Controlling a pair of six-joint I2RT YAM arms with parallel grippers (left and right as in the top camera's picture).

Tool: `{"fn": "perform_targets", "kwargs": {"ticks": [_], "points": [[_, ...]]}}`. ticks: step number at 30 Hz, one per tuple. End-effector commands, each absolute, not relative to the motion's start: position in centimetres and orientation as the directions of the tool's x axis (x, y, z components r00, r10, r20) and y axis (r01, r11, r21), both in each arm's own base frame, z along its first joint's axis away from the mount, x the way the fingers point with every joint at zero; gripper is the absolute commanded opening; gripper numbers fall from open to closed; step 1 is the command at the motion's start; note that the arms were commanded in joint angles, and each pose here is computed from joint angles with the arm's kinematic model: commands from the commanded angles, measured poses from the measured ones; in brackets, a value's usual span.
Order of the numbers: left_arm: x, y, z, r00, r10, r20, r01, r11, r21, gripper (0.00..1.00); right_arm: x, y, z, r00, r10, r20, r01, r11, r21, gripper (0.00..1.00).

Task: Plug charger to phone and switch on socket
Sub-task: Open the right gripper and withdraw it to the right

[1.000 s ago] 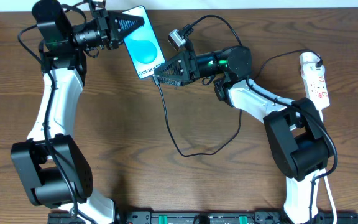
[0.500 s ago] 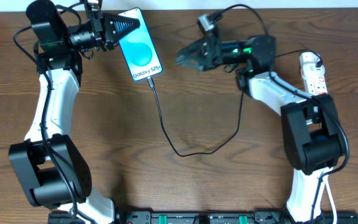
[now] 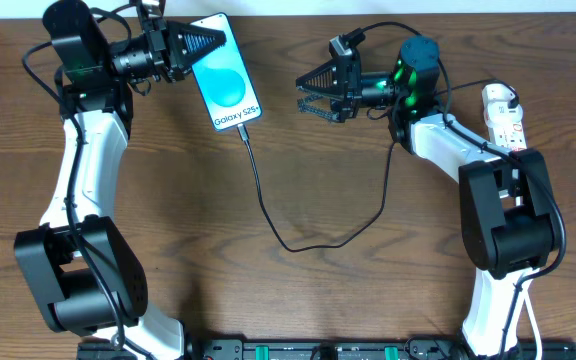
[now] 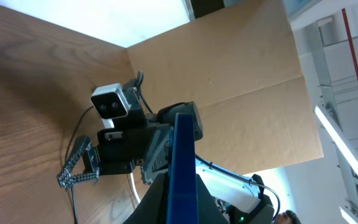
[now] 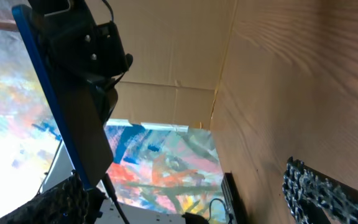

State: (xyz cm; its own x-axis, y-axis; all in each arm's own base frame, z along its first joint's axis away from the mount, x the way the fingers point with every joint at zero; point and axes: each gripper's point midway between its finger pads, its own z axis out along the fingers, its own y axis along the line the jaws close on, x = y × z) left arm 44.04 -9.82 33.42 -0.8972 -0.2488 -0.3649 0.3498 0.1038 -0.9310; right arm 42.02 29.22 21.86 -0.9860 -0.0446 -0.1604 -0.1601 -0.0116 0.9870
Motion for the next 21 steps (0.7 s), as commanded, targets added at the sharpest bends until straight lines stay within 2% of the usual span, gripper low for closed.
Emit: {"fn": "perform_targets", "kwargs": {"ticks": [1, 6, 10, 21], "points": [[43.1, -9.8, 34.5, -0.888, -0.224, -0.402, 0.389, 0.1, -0.916, 0.07, 43.4, 29.3, 21.1, -0.987, 0.029, -0.161, -0.16, 0.011, 0.987, 0.99], [43.1, -9.8, 34.5, -0.888, -0.224, -0.402, 0.389, 0.1, -0.916, 0.07, 45.5, 29.0, 19.1, -0.98, 0.149, -0.132, -0.121, 0.085, 0.989, 0.99], [43.1, -9.8, 34.5, -0.888, -0.224, -0.402, 0.39, 0.1, -0.915, 0.07, 46.7, 28.2, 15.5, -0.967, 0.236, -0.095, -0.045, 0.207, 0.977, 0.99], [43.2, -9.8, 34.5, -0.888, -0.224, -0.402, 0.389, 0.1, -0.916, 0.07, 45.6, 25.4, 8.3, -0.95, 0.312, -0.009, 0.142, 0.458, 0.878, 0.99]]}}
